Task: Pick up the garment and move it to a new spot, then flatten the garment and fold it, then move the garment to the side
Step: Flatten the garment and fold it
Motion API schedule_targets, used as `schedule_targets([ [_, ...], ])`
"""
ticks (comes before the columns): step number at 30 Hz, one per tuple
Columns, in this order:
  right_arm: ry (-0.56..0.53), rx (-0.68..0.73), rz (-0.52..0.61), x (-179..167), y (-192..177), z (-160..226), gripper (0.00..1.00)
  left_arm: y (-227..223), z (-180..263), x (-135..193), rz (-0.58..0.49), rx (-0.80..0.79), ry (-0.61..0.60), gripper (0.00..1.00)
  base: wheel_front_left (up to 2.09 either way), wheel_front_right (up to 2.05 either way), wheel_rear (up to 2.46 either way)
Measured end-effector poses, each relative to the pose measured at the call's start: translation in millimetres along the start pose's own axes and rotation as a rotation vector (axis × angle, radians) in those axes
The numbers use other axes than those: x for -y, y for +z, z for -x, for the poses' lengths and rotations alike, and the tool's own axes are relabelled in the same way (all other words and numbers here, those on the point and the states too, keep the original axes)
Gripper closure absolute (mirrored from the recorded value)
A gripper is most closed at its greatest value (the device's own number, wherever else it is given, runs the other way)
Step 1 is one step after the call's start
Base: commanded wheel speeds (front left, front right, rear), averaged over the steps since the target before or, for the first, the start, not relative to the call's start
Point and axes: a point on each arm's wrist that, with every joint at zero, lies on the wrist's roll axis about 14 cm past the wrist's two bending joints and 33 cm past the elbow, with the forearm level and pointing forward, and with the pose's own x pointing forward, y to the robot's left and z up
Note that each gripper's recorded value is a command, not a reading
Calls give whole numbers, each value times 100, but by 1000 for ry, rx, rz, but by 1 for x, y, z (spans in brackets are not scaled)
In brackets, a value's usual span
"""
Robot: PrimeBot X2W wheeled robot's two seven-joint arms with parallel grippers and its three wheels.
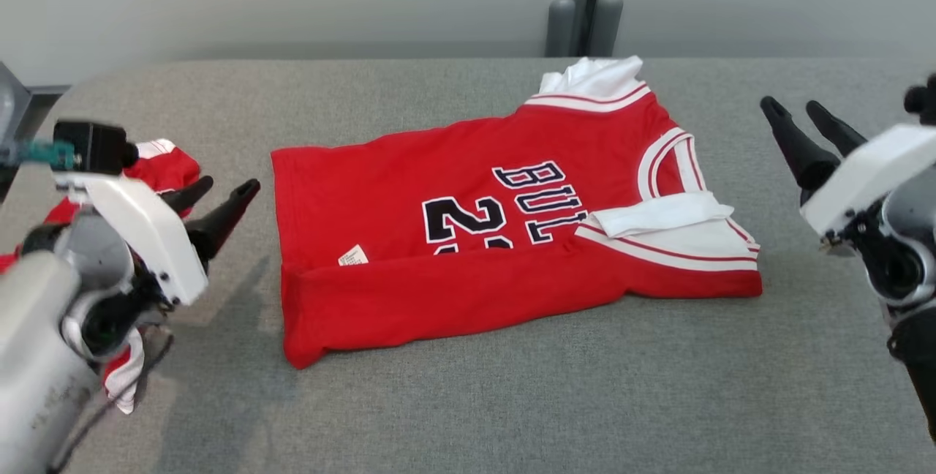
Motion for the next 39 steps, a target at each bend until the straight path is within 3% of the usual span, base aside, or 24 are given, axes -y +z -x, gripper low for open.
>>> schedule_targets([
  [7, -51, 204, 17, 15, 3, 38, 0, 4, 28, -1, -32, 301, 106, 0, 0, 0, 0],
  [13, -103, 187, -35, 28, -35, 52, 0, -9, 39, 10, -17, 443, 179, 0, 0, 0, 0],
  [24, -164, -74, -111, 43, -110, 53, 0, -81, 29, 18, 50, 311, 245, 0, 0, 0, 0],
  [30, -195, -165, -132, 53, -128, 46, 0, -120, 18, 14, 87, 155, 258, 0, 0, 0, 0],
  [39, -213, -308, -141, 56, -153, 41, 0, -141, 5, 17, 93, 17, 227, 0, 0, 0, 0],
])
